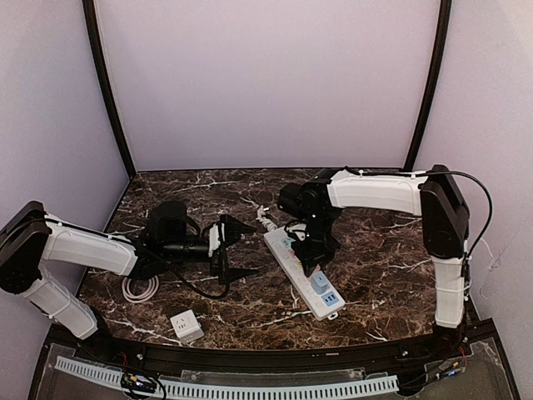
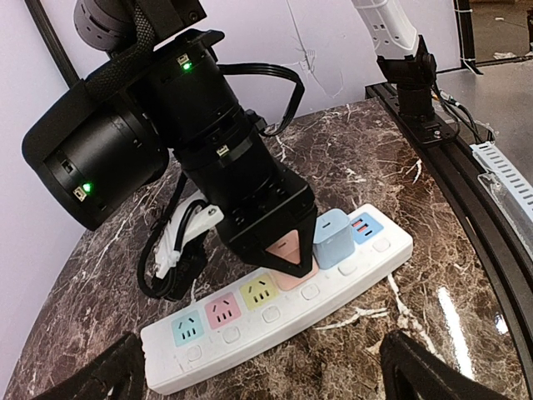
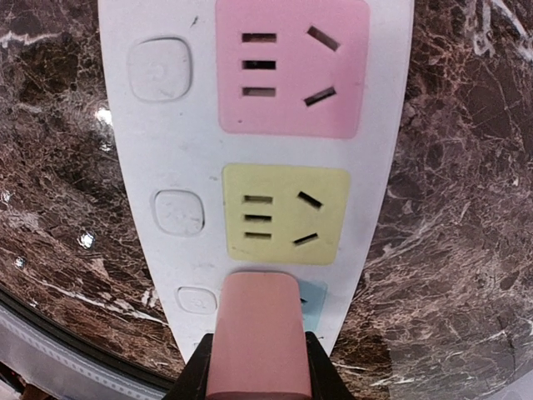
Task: Insert the plug
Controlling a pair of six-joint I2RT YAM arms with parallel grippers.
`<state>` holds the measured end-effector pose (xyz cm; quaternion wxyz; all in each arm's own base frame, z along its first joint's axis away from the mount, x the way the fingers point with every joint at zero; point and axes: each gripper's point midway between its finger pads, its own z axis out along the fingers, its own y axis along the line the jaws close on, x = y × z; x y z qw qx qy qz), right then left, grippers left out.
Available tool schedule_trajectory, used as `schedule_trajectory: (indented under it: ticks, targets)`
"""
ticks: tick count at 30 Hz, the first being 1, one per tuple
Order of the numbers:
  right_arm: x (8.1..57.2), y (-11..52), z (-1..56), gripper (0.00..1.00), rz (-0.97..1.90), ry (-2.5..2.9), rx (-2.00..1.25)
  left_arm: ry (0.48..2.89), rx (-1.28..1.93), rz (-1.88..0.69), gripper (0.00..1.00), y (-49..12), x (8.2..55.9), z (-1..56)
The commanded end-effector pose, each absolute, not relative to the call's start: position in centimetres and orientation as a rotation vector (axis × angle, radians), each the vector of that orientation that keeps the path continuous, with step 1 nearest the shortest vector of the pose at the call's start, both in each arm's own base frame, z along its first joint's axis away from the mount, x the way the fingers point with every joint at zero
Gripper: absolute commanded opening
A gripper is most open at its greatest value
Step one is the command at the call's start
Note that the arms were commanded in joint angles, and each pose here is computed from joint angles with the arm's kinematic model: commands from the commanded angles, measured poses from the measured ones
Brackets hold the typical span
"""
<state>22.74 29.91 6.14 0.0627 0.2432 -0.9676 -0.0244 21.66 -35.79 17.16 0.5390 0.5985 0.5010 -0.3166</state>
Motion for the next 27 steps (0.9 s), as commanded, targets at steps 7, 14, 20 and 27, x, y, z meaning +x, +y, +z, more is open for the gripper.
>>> schedule_trajectory:
  ticks: [7,14,20,27]
  targets:
    - [22.0,28.4,3.4,0.0,0.031,-2.88,0.679,1.171,1.424,-0.749,0.98,-35.7,21.7,18.0]
    - [21.9,28.3,3.6,0.0,0.038,-2.884,0.677,1.171,1.425,-0.749,0.98,-35.7,21.7,18.0]
    - [21.8,28.4,3.5,0.0,0.039,-2.885,0.682,1.169,1.425,-0.75,0.98,-35.7,21.6,18.0]
    - [21.4,28.7,1.7,0.0,0.02,-2.899,0.648,1.167,1.424,-0.75,0.98,-35.7,21.6,18.1]
